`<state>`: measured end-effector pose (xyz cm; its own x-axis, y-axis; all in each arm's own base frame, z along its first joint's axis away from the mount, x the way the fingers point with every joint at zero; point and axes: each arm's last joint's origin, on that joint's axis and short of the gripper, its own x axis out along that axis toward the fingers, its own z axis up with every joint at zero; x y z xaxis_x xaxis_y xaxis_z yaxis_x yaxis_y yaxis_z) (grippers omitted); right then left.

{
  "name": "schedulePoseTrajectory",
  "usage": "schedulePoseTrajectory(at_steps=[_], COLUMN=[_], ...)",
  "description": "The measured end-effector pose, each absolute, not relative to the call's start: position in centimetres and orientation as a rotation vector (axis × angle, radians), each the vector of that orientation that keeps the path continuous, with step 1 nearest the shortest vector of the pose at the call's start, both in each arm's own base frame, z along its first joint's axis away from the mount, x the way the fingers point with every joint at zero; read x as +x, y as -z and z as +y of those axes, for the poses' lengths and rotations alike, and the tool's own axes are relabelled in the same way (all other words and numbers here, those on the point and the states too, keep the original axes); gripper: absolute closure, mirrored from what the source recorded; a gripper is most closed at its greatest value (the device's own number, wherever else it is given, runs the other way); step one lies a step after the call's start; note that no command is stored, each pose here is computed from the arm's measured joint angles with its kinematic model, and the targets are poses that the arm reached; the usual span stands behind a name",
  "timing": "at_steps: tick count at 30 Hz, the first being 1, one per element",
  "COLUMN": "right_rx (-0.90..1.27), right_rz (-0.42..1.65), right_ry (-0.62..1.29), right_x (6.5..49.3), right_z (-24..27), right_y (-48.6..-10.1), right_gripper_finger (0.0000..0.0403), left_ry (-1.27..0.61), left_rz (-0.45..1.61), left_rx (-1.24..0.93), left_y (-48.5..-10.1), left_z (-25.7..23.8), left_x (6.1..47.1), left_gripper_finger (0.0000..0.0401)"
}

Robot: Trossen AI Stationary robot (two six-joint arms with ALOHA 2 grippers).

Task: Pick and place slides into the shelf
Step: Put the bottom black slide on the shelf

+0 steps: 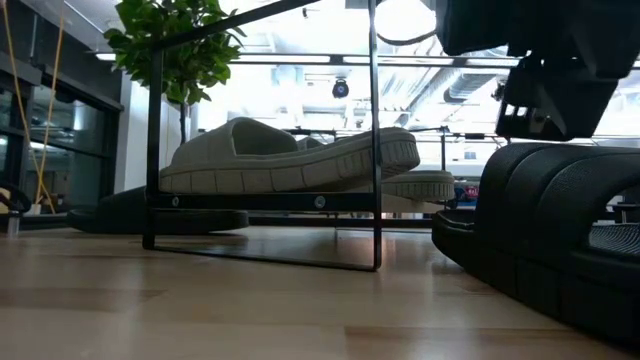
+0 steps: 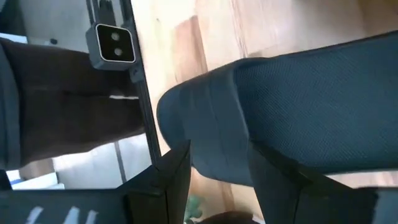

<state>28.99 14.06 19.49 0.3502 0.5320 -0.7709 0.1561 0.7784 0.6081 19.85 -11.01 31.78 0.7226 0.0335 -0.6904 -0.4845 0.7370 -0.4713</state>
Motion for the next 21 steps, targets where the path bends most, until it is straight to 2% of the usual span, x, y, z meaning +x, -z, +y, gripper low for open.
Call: schedulePoseTrajectory(at_steps=[21], right_rx=[0.634], right_rz=[1.194], right_ry=[-0.243], right_x=[29.6], right_z=[13.2], right_y=[-18.9], right_gripper_finger=[0.0257], left_ry=[-0.31], left_rz=[0.717], left_rx=[-0.686], left_y=[-31.7], left_z=[-11.2], left_x=[19.7], left_gripper_finger=[0.0222])
